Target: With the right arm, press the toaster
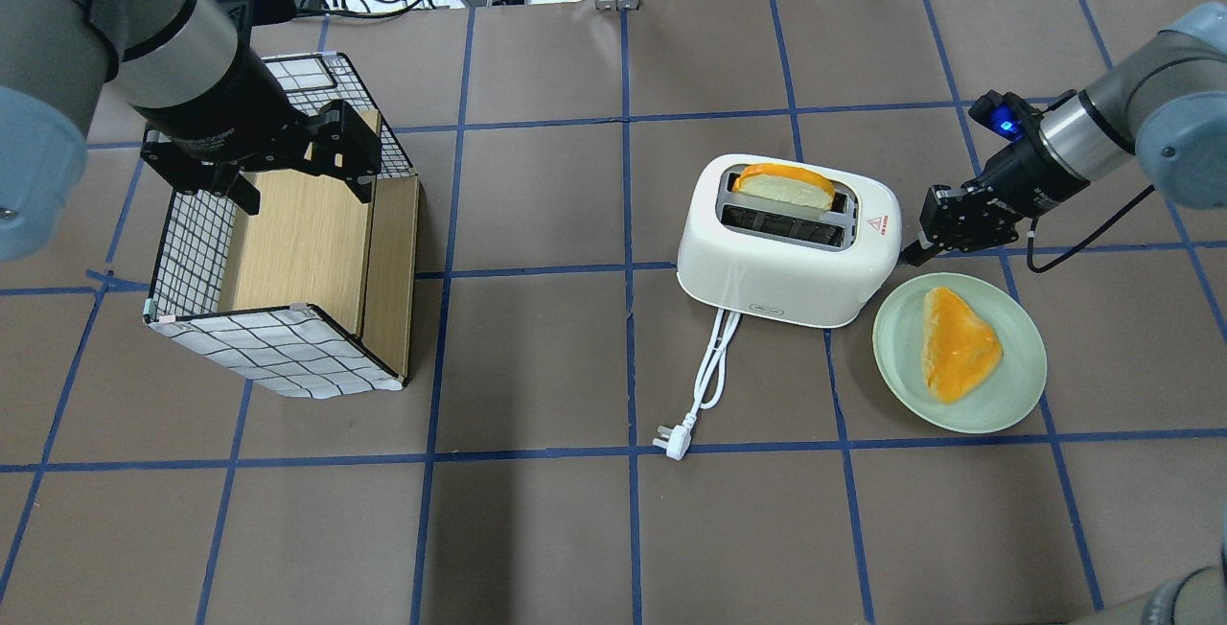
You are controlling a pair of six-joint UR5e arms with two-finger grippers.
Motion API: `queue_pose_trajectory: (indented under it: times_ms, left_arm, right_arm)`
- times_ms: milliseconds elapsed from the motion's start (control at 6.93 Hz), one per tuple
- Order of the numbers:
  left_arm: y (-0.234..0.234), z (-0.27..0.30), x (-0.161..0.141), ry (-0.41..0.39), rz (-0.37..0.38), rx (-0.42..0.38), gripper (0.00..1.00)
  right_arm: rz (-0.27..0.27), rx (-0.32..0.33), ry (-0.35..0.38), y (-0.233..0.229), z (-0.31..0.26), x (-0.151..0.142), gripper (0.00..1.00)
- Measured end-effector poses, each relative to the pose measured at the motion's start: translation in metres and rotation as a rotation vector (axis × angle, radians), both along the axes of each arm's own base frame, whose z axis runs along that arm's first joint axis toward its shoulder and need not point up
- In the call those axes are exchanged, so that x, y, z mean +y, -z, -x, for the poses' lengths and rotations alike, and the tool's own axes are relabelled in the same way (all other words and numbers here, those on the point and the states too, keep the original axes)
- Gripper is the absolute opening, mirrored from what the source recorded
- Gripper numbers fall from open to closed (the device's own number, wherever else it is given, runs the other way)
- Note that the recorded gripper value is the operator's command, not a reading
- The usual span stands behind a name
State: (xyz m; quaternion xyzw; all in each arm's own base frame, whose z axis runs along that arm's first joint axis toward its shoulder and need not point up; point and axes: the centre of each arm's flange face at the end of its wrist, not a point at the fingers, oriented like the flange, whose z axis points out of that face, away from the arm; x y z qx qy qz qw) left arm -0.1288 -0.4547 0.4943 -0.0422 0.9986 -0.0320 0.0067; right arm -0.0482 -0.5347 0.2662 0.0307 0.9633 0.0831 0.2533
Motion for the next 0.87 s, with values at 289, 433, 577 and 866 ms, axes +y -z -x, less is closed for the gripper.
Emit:
queue_pose_trajectory:
  times_ms: [289,433,577,866]
  left_arm:
    - [0.000,0.000,0.000,0.000,0.000,0.000,1.00]
    - [0.000,0.000,0.000,0.000,-0.001,0.000,1.00]
    - [0.000,0.000,0.000,0.000,0.000,0.000,1.00]
    - [0.000,0.000,0.000,0.000,0.000,0.000,1.00]
  right_arm:
    - [0.033,0.110,0.081,-0.073,0.003,-0.005,0.11]
    - [0.047,0.145,0.108,-0.107,0.004,-0.005,0.13]
    - [0.055,0.174,0.133,-0.139,0.005,-0.002,0.17]
    - [0.072,0.251,0.154,-0.192,0.003,0.006,0.60]
